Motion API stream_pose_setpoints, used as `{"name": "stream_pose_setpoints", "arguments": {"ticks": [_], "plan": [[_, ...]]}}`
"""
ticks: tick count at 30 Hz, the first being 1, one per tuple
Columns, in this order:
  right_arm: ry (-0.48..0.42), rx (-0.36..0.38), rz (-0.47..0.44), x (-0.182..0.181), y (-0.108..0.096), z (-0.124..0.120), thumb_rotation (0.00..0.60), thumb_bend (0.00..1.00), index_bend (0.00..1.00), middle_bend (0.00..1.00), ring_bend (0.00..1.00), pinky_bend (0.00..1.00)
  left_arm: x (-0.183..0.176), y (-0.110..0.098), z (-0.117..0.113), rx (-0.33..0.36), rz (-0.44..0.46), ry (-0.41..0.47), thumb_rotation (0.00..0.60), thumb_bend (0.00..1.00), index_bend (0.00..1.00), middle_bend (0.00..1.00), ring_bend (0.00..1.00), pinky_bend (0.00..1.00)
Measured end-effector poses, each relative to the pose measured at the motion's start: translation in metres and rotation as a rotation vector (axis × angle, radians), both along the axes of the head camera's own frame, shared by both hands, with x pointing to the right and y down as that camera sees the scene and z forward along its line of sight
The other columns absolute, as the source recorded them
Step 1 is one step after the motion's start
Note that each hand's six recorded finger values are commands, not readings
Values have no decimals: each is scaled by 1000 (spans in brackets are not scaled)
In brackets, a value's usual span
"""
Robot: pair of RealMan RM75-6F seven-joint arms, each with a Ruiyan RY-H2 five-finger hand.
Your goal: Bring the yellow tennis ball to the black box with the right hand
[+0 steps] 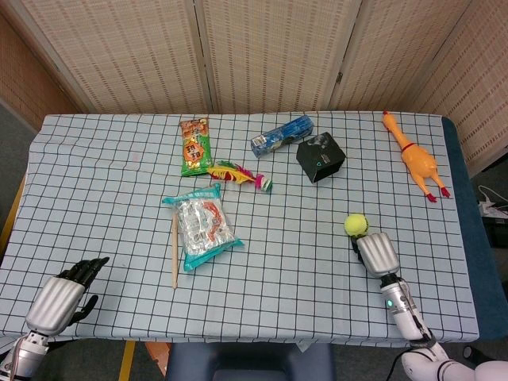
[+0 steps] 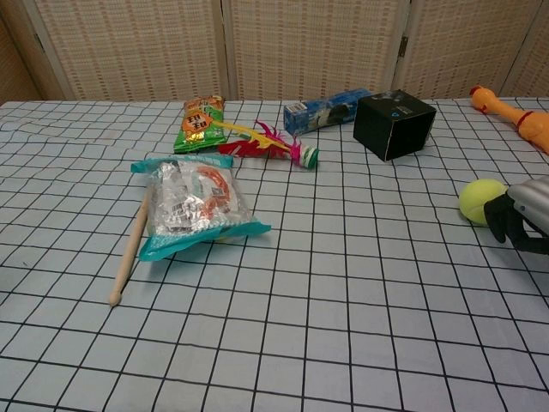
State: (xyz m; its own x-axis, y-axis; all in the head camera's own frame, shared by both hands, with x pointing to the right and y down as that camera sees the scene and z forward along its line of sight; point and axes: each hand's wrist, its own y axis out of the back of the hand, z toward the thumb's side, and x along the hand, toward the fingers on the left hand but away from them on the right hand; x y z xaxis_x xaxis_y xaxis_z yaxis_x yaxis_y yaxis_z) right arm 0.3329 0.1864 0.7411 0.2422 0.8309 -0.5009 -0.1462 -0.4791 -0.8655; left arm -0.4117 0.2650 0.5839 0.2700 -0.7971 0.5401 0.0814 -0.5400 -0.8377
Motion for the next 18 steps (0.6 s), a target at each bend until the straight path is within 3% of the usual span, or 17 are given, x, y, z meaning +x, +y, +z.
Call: {"name": "stream_pose_setpoints", "arguments": {"ticks": [18], "plan": [[20, 24, 16, 6, -28, 24, 600, 982, 974, 854, 805, 1000, 1, 0, -1, 1, 2, -1, 600, 423, 89, 168, 185, 479]]}}
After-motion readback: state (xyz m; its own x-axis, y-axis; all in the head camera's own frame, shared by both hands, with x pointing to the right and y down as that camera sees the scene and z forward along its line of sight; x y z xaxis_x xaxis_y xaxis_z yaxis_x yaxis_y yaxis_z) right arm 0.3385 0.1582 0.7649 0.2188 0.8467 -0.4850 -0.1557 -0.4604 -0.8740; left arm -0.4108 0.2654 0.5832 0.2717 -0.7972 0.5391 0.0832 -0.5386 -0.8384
